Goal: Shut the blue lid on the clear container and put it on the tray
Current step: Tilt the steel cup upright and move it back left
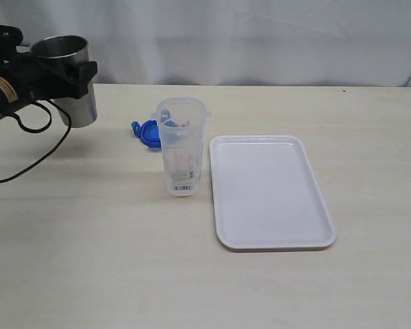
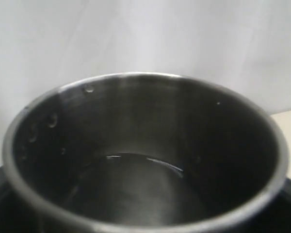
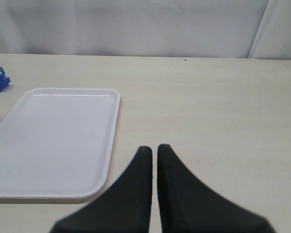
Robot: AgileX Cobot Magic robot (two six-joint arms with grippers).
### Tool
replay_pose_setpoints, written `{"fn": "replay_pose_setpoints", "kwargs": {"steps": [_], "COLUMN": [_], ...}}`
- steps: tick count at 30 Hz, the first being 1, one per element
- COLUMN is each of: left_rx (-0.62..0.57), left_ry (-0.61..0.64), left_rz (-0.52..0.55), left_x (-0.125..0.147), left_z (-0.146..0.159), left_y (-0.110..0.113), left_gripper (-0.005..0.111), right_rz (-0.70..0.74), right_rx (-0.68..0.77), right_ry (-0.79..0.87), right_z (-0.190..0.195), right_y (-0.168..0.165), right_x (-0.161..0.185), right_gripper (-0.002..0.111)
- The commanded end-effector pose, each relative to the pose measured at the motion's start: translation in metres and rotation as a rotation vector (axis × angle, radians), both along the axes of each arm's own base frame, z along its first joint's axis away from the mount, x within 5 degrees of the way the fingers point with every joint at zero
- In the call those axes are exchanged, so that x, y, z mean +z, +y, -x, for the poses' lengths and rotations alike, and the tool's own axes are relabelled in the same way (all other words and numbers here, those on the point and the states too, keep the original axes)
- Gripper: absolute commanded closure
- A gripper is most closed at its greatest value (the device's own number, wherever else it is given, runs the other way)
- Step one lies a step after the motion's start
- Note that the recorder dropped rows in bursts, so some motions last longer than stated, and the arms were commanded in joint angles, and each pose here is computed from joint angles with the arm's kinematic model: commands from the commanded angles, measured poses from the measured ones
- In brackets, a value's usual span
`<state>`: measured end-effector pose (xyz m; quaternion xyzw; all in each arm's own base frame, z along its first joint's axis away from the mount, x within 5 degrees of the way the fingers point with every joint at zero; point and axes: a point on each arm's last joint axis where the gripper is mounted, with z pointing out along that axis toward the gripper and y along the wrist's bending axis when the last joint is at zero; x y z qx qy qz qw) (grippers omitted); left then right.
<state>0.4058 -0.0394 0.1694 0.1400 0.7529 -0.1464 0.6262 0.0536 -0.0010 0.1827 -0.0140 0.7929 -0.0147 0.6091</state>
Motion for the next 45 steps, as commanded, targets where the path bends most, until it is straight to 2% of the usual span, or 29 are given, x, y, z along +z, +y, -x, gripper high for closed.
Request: {"fn": "replay_pose_setpoints", "kwargs": {"steps": [1,6,13,23,32,45], "left_rx": [-0.026,-0.046,-0.048,-0.053,-0.038,-0.045], "left_ry": [-0.099,-0.125,-0.096,-0.106,-0.063,-0.044], "left_rz": [0.032,0.036,0.029,0.03,-0.017,-0.002], "left_x": [0.022,0.014,-0.017,-0.046,-0.06,-0.061], "left_z": [-0.016,-0.032,-0.055,-0.085,-0.087,-0.086], "left_y": [0.006,0.005,0.005,0.003,0.005,0.004], "left_gripper": [0.107,0.107,0.107,0.107,0.107,0.107], "right_rz": [0.009,0.009,0.009,0.009,0.009,0.009], "right_rx": [0.004,0.004,0.004,0.004,0.004,0.004], "right_ry": [-0.012,-0.012,-0.012,-0.012,-0.012,-0.012], "right_z": [0.0,0.0,0.0,0.0,0.0,0.0], "right_y": [0.0,0.0,0.0,0.0,0.0,0.0], "right_x": [0.0,0.0,0.0,0.0,0.0,0.0], "right_gripper": [0.104,0.104,0.104,0.104,0.104,0.104]}}
